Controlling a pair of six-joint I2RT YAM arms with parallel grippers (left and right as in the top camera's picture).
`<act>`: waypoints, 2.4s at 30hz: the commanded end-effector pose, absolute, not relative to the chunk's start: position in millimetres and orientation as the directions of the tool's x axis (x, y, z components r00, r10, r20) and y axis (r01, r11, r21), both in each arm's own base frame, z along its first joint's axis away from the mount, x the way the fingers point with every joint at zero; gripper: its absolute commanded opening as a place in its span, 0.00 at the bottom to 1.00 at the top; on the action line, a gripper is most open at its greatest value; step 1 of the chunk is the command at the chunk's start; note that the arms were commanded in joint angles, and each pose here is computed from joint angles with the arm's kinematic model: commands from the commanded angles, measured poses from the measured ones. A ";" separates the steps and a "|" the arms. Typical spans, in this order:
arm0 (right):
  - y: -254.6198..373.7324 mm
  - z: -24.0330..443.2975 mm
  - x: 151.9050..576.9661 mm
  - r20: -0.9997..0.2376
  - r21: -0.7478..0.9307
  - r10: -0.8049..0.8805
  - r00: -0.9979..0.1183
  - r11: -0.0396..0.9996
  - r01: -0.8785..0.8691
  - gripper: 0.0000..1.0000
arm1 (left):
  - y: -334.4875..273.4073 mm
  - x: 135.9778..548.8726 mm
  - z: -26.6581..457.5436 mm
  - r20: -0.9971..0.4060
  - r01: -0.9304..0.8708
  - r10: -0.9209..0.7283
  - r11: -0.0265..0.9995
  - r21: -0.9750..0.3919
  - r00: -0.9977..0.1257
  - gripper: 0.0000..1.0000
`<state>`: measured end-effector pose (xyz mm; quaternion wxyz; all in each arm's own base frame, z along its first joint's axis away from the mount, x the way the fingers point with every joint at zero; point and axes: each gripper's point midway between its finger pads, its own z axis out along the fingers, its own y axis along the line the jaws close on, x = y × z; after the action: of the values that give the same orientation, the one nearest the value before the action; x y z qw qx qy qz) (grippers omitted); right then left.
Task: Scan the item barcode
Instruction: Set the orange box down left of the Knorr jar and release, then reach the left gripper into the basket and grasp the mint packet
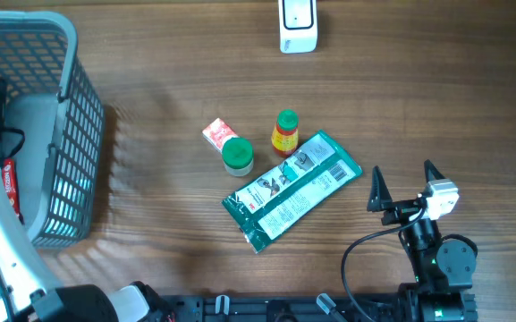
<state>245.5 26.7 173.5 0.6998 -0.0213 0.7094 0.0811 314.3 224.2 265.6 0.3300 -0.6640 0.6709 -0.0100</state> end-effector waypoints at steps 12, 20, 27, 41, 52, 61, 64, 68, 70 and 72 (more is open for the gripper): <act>24.6 174.8 245.8 -0.997 0.078 0.078 -0.011 0.988 -0.130 1.00 | 243.6 257.8 184.2 -0.070 -0.673 -0.684 -0.685 -0.278 0.726 1.00; 24.6 174.8 245.8 -0.997 0.079 0.078 -0.011 0.988 -0.130 1.00 | 248.9 253.1 133.3 -0.030 -0.577 -0.577 -0.809 -0.111 0.816 1.00; 24.6 174.8 245.8 -0.997 0.078 0.078 -0.011 0.988 -0.130 1.00 | 243.3 247.8 99.5 -0.054 -0.571 -0.571 -0.821 0.019 0.819 1.00; 24.6 174.8 245.8 -0.997 0.079 0.078 -0.011 0.988 -0.130 1.00 | 212.9 230.1 45.2 -0.048 -0.557 -0.579 -0.801 0.219 0.814 0.93; 24.6 174.8 245.8 -0.997 0.078 0.078 -0.011 0.988 -0.130 1.00 | 194.7 220.9 -0.8 -0.009 -0.556 -0.573 -0.799 0.231 0.820 0.59; 24.6 174.8 245.8 -0.997 0.079 0.078 -0.011 0.988 -0.130 1.00 | 201.1 248.0 4.0 0.143 -0.606 -0.589 -0.779 0.164 0.795 0.27; 24.6 174.8 245.8 -0.997 0.079 0.078 -0.011 0.988 -0.130 1.00 | 210.3 263.8 17.4 0.218 -0.639 -0.609 -0.761 0.109 0.762 0.20; 24.6 174.8 245.8 -0.997 0.078 0.078 -0.011 0.988 -0.130 1.00 | 228.1 282.3 45.8 0.282 -0.677 -0.648 -0.736 0.007 0.708 0.22; 24.6 174.8 245.8 -0.997 0.078 0.078 -0.011 0.988 -0.130 1.00 | 234.7 288.3 60.9 0.298 -0.684 -0.661 -0.728 -0.036 0.688 0.23; 24.6 174.8 245.8 -0.997 0.079 0.078 -0.011 0.988 -0.130 1.00 | 240.2 293.6 79.7 0.305 -0.682 -0.669 -0.727 -0.081 0.677 0.25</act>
<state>245.5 26.7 173.5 0.6998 -0.0213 0.7094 0.0811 278.4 225.7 50.5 -0.0509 -0.9293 0.3474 -0.1147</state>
